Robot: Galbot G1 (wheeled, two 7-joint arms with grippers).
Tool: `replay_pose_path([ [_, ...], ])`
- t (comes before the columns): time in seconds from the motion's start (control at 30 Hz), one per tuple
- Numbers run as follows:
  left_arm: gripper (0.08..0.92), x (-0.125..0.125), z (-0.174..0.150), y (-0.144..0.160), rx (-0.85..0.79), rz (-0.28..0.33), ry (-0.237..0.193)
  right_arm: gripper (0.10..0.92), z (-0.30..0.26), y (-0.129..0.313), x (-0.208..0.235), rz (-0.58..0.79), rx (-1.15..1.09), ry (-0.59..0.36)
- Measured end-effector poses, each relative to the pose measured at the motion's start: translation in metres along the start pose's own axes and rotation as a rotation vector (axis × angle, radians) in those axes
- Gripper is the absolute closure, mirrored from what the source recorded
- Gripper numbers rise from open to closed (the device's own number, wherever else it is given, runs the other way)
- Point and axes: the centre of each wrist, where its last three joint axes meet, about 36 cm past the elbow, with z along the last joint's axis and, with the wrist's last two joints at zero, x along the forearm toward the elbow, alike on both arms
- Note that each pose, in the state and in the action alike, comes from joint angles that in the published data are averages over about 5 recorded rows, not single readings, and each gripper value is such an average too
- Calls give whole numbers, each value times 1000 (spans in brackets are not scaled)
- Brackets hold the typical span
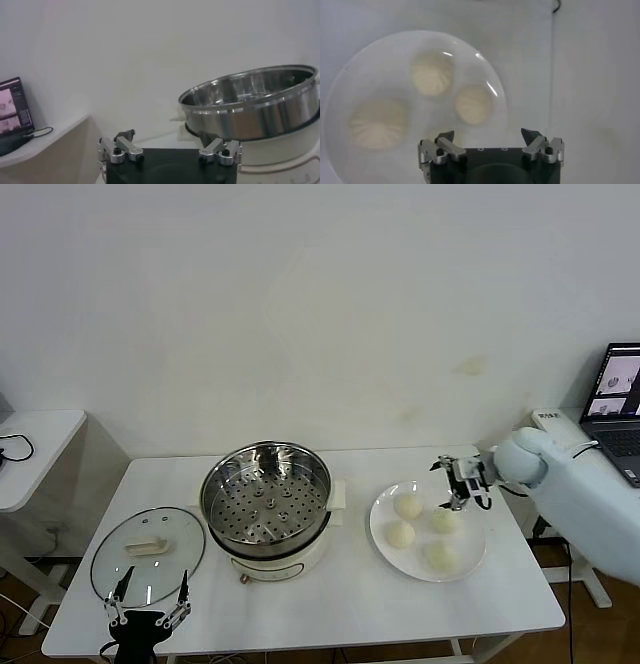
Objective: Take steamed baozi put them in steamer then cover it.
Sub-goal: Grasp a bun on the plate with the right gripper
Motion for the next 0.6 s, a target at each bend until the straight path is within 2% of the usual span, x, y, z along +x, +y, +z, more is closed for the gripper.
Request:
replay_pose_path([
  [0.6, 177, -5, -1, 10, -12, -10, 4, 199, -28, -25, -62, -95, 10, 46],
])
